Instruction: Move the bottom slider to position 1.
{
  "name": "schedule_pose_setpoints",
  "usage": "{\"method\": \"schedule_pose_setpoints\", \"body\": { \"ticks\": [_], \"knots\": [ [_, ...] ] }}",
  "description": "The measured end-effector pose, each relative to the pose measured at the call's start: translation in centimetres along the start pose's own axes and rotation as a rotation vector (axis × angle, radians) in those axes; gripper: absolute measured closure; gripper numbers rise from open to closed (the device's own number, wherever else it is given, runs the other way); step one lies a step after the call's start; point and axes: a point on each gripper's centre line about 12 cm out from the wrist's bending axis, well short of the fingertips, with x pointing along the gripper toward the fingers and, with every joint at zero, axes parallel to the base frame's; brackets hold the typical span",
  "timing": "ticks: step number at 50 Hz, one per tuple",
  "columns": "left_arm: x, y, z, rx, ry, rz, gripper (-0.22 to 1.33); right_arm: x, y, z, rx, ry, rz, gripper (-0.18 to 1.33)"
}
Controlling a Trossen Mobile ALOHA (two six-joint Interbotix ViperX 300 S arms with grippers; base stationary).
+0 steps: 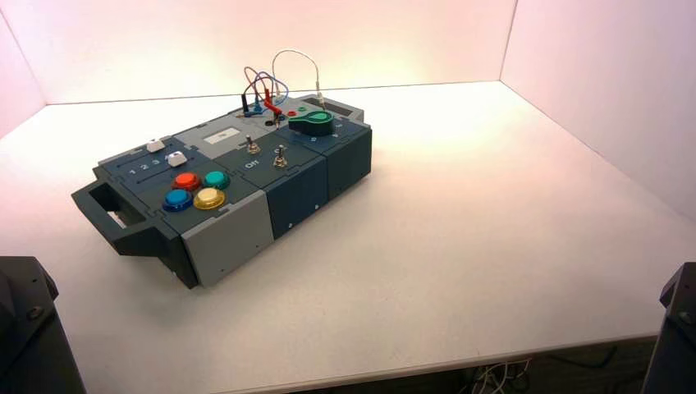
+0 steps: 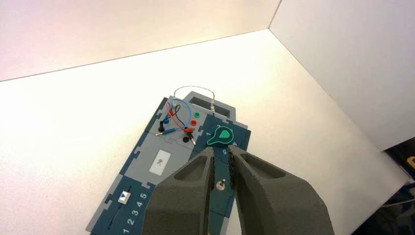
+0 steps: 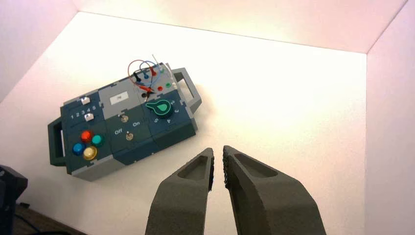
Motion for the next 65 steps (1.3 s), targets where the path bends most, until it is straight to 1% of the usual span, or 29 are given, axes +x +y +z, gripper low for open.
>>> {"method": "schedule_pose_setpoints", "body": {
  "ticks": [16,22,30,33,38,43,44,45,47,50,56,59,65],
  "knots": [
    [0.3,0.1,-0.6,-0.003,0.027,0.001,0.76,0.0,0.0,-0.1,0.000,0.008,0.000,0.92],
    [0.5,0.2,-0.9,0.000,0.053,0.006,0.76,0.5,0.0,0.0,-0.005,0.034,0.001,0.92],
    [1.1,0.4,-1.5,0.004,0.126,0.017,0.76,2.4,-0.2,1.3,-0.007,0.096,0.001,0.94],
    [1.6,0.6,-1.9,0.001,0.176,0.026,0.76,3.0,-0.2,1.8,-0.003,0.109,0.001,0.96],
    [2.1,1.1,-2.4,-0.018,0.227,0.049,0.76,3.7,-0.2,2.5,-0.004,0.116,0.001,1.00],
    [2.6,2.2,-2.8,-0.053,0.282,0.090,0.76,4.6,-0.2,3.5,-0.008,0.111,0.004,1.09],
    [2.7,2.4,-2.9,-0.056,0.293,0.097,0.77,4.7,-0.2,3.5,-0.007,0.111,0.004,1.10],
    [2.7,2.4,-2.9,-0.058,0.296,0.098,0.77,5.0,-0.2,3.7,-0.008,0.109,0.004,1.13],
    [2.9,2.9,-3.2,-0.071,0.322,0.116,0.79,5.4,-0.1,4.0,-0.009,0.109,0.006,1.18],
    [3.0,3.3,-3.4,-0.079,0.345,0.129,0.81,6.1,-0.2,4.4,-0.007,0.116,0.007,1.21],
    [3.4,3.5,-3.6,-0.074,0.371,0.135,0.86,7.7,-0.1,5.1,-0.012,0.138,0.011,1.28],
    [3.6,3.6,-3.7,-0.072,0.382,0.135,0.88,8.3,0.0,5.3,-0.012,0.146,0.013,1.28],
    [4.3,3.8,-4.2,-0.073,0.440,0.135,1.03,10.2,0.5,6.1,-0.024,0.163,0.028,1.28]
  ]
}}
